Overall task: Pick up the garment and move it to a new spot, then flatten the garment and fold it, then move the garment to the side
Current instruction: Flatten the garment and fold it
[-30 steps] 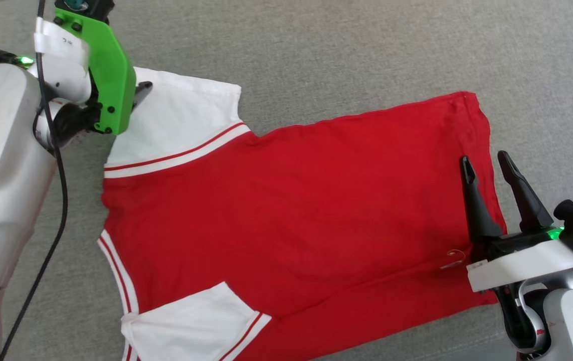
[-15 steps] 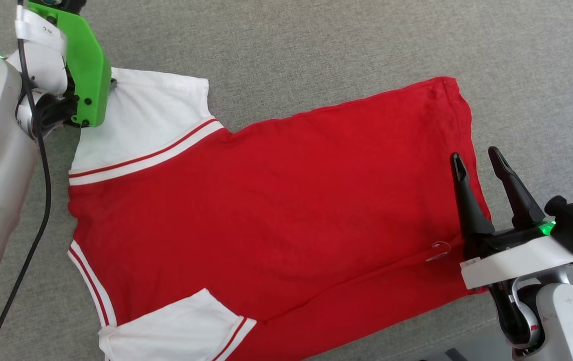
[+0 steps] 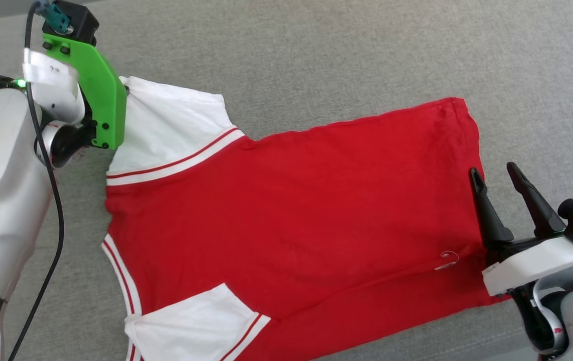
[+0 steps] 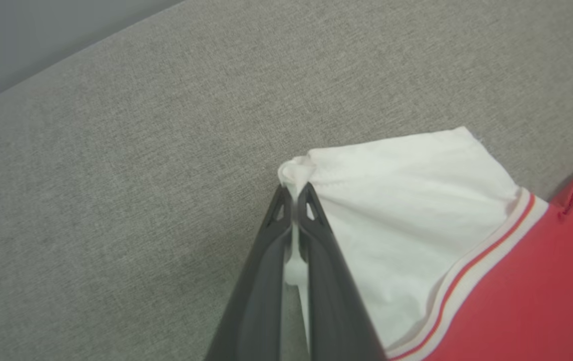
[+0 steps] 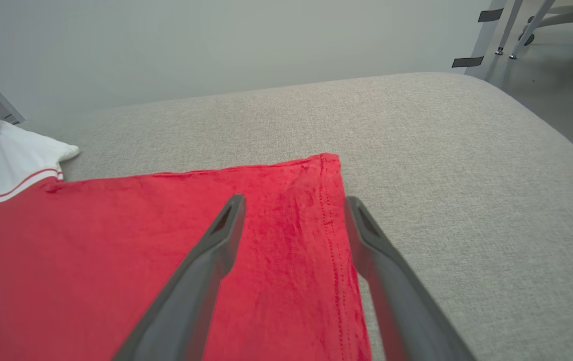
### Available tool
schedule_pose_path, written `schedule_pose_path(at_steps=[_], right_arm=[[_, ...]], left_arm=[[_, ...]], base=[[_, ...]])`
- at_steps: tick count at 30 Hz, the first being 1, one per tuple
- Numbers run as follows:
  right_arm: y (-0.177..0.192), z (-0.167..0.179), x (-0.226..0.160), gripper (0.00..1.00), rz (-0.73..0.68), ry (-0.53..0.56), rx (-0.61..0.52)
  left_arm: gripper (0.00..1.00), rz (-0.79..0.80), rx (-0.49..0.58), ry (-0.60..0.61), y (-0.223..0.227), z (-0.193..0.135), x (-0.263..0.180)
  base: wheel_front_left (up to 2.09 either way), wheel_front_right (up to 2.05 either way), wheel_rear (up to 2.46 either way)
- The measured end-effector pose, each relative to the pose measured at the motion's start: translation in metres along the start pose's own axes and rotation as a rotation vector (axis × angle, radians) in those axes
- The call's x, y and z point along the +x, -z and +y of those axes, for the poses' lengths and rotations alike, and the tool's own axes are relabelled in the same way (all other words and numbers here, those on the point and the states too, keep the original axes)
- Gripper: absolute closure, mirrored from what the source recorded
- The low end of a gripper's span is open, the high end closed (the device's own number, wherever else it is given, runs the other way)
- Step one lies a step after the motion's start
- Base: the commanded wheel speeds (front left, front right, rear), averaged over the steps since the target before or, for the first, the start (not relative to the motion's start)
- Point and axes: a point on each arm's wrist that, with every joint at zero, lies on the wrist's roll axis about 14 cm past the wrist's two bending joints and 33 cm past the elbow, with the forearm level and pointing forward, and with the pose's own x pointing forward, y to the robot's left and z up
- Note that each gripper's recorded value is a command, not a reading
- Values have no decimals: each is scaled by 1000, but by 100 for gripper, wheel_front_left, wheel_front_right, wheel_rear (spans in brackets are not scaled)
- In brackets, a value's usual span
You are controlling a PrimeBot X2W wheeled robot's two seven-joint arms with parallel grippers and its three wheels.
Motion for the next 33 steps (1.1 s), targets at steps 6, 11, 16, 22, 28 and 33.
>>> schedule_pose_path(at_steps=[6, 11, 16, 22, 28, 33], right_arm=[[-2, -6, 2, 0, 100, -24, -67], [0, -12, 12, 0, 256, -58, -158], [-10, -12, 34, 0, 374, -92, -216], [-12, -13, 67, 0, 513, -100, -235], [12, -25, 91, 0, 650, -70, -259], [38, -24, 105, 0, 727, -70, -277]], left_arm=[[100, -90, 34, 40, -6, -17, -34], [100, -174, 71, 70, -7, -37, -64], [100, -236, 82, 82, -4, -53, -90], [100, -291, 84, 84, -2, -60, -107], [100, -309, 75, 94, 2, -62, -109], [100, -305, 59, 94, 9, -58, -105]], base=[[0, 0, 0], [0, 0, 0], [0, 0, 0], [0, 0, 0], [0, 0, 0], [0, 0, 0]])
